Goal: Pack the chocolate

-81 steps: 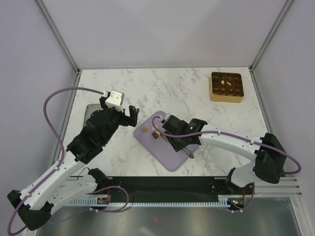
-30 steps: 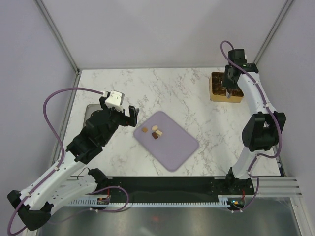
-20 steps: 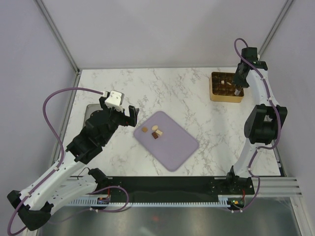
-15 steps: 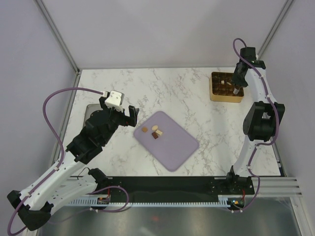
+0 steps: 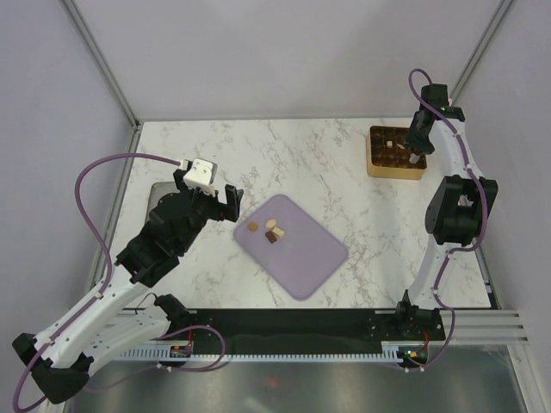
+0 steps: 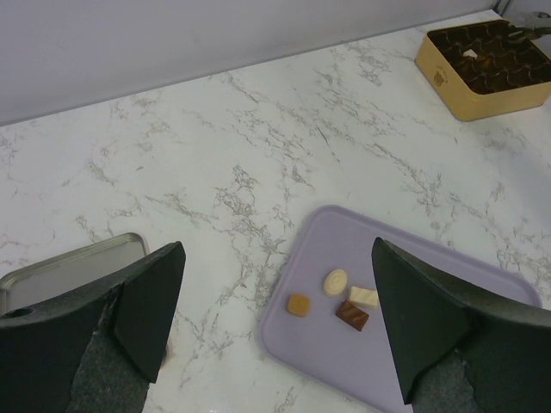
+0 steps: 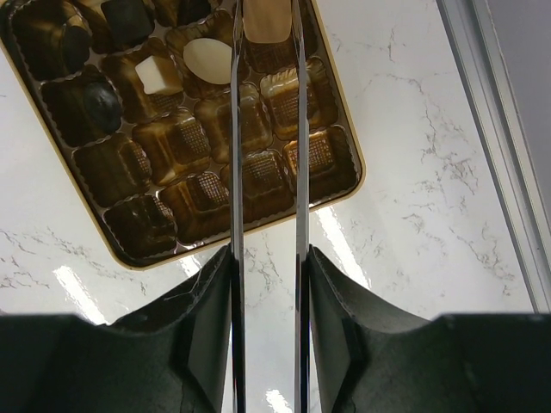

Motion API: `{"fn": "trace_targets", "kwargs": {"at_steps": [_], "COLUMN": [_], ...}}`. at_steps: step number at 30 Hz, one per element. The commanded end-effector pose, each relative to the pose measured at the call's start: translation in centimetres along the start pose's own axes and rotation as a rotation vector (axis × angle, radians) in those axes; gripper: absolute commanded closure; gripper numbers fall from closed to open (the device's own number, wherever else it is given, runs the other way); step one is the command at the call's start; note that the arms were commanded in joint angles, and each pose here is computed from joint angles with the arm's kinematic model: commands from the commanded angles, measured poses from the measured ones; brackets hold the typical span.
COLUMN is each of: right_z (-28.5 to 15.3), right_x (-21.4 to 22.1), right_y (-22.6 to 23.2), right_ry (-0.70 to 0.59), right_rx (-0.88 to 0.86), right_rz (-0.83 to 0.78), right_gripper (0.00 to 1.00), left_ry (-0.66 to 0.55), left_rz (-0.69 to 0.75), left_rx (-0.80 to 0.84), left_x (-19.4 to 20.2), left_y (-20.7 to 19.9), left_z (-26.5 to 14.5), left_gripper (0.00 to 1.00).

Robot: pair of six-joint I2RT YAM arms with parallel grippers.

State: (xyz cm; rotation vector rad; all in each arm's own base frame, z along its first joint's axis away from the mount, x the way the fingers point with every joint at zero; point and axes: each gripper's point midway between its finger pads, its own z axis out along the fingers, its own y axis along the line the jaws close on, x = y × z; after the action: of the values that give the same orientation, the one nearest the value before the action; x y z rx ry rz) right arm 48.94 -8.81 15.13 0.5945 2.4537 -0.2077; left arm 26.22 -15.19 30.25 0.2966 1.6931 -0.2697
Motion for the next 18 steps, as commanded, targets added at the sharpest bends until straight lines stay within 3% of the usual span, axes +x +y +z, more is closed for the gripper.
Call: {"fn": "trace_targets", "kwargs": {"at_steps": [1,18], "right_z": [-0.4,-2.7], "right_x": [-1.2,-1.9], "right_y": [0.3,0.3], "right_ry": [-0.043,-0.082], "right_rx": [-0.016,-0.038], "right_rz": [0.025,0.035], "right_gripper": [0.55,0.5], "left_ry": [-0.037,-0.044], "left_rz": [0.025,0.022], "left_rx": [-0.029,-0.029], "left_x": [-1.0,-1.2], "left_y": [0.7,0.8], "left_z": [-0.2,-0.4], "left_gripper": [0.03,0.03]}}
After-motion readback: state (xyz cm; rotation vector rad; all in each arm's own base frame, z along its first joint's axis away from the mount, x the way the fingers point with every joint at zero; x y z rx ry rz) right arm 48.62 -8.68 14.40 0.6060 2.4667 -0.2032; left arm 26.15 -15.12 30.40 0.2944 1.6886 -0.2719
